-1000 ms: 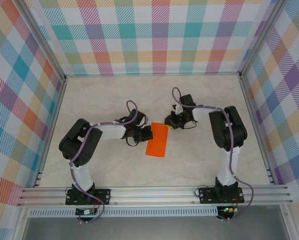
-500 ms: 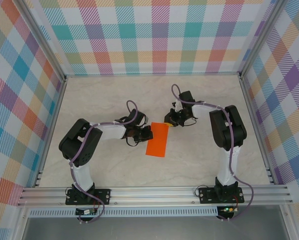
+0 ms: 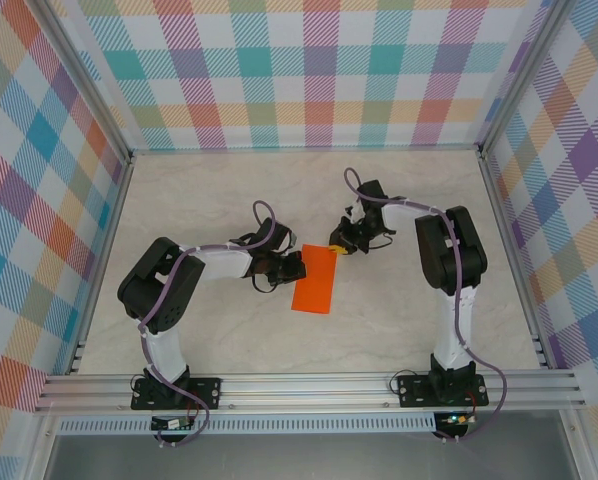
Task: Fold a paper plane with a square sheet of paper (pick it up from the middle)
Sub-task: Fold the square sheet of paper in half at the center of the table, then fold the triangle a second time at the center of the table.
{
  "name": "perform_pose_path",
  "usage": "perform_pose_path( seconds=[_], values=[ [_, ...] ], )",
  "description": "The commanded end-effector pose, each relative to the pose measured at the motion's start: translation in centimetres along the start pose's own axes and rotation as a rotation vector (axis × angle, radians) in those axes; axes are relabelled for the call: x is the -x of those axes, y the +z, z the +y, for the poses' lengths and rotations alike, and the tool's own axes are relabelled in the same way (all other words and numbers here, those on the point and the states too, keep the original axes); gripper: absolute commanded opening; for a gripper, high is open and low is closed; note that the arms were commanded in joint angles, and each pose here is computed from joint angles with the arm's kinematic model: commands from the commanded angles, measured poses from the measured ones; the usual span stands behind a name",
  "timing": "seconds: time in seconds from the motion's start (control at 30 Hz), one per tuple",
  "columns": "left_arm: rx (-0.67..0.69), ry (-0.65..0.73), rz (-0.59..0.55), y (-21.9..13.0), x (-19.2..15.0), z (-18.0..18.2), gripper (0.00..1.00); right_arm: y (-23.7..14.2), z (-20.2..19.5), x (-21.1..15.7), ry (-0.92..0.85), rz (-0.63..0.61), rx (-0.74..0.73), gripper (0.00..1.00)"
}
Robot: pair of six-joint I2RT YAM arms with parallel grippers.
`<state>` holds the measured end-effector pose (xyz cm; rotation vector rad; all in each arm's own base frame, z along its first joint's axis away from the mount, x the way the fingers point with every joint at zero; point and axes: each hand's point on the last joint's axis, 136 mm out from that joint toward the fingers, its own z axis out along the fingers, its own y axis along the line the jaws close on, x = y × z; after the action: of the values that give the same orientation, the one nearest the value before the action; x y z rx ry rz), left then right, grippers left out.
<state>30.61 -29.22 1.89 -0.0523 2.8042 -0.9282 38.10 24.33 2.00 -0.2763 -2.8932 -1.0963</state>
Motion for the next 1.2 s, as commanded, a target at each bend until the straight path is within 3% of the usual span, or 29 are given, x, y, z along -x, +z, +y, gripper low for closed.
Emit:
perform_pose_path(
  seconds=[0.0,0.23,0.47,0.77,1.17],
  values=[
    [0.17,-0.04,0.125,0.9,-4.2,4.8,0.0,-1.2,0.8,0.2,0.017,0.019,0.013,0.15],
    [0.168,-0.047,0.123,0.9,-4.2,4.8,0.0,-3.2,3.1,0.5,-0.007,-0.024,0.123,0.16],
    [0.161,-0.053,0.117,0.9,-4.0,4.6,0.0,-5.0,4.3,-4.4,-0.085,-0.073,0.178,0.17],
    [0.15,-0.053,0.107,0.9,-3.6,4.1,0.0,-2.2,3.5,-13.3,-0.162,-0.034,0.091,0.17],
    [0.152,-0.056,0.117,1.1,-3.8,4.3,0.0,2.8,-1.5,-18.6,-0.135,0.13,-0.018,0.16]
  ],
)
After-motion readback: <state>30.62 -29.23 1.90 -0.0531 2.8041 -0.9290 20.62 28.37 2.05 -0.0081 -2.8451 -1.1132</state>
